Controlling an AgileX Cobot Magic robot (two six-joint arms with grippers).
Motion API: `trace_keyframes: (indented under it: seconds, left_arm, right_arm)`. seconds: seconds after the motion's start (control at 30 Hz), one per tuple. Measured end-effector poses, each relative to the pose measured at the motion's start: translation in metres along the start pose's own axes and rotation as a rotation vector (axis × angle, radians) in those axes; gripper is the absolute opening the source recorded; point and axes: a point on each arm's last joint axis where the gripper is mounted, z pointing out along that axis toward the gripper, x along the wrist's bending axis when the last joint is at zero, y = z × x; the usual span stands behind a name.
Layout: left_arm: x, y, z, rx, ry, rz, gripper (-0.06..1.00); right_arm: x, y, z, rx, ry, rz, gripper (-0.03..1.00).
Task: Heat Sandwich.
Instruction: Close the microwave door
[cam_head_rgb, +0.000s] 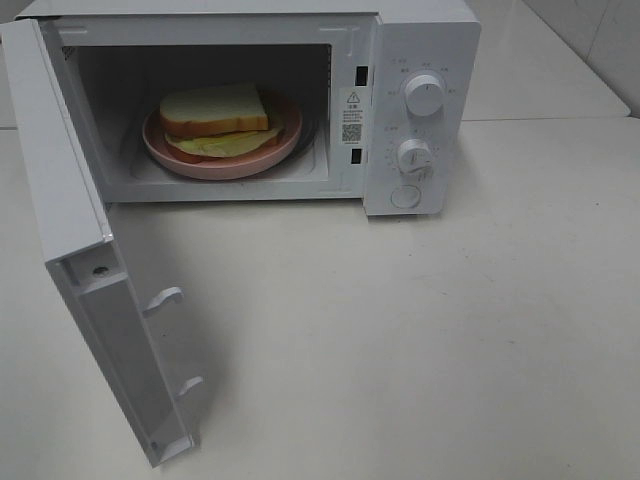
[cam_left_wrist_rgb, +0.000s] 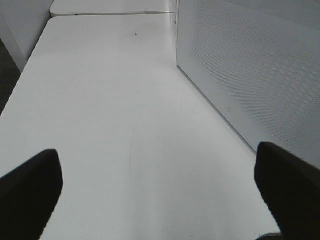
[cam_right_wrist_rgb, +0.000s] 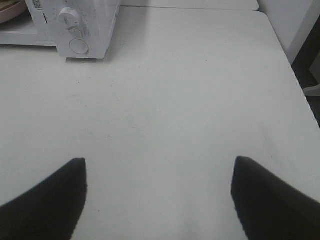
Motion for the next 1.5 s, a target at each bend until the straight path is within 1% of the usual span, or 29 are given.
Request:
trace_keyframes:
  seconds: [0.9,1.1,1.17,1.33,1.5]
  left_arm:
    - [0.000,0.000,0.000,0.000,-0.004,-0.003,0.99]
    - [-0.001,0.004,-0.002,-0.023,-0.006,-0.004,0.99]
    - [0.000,0.008,0.000,-0.021,-0.006,-0.005,0.99]
    - [0.001,0.018,0.013,0.026,-0.005,-0.008,0.99]
    - [0.001,0.028,0.024,0.032,-0.004,-0.011,0.99]
  right_arm:
    - [0.000,0.000,0.000,0.000,0.000,0.000,0.77]
    - [0.000,0.000,0.000,0.000,0.000,0.000,0.77]
    - [0.000,0.000,0.000,0.000,0.000,0.000,0.77]
    - [0.000,0.000,0.000,0.000,0.000,0.000,0.77]
    - [0.000,0.000,0.000,0.000,0.000,0.000,0.77]
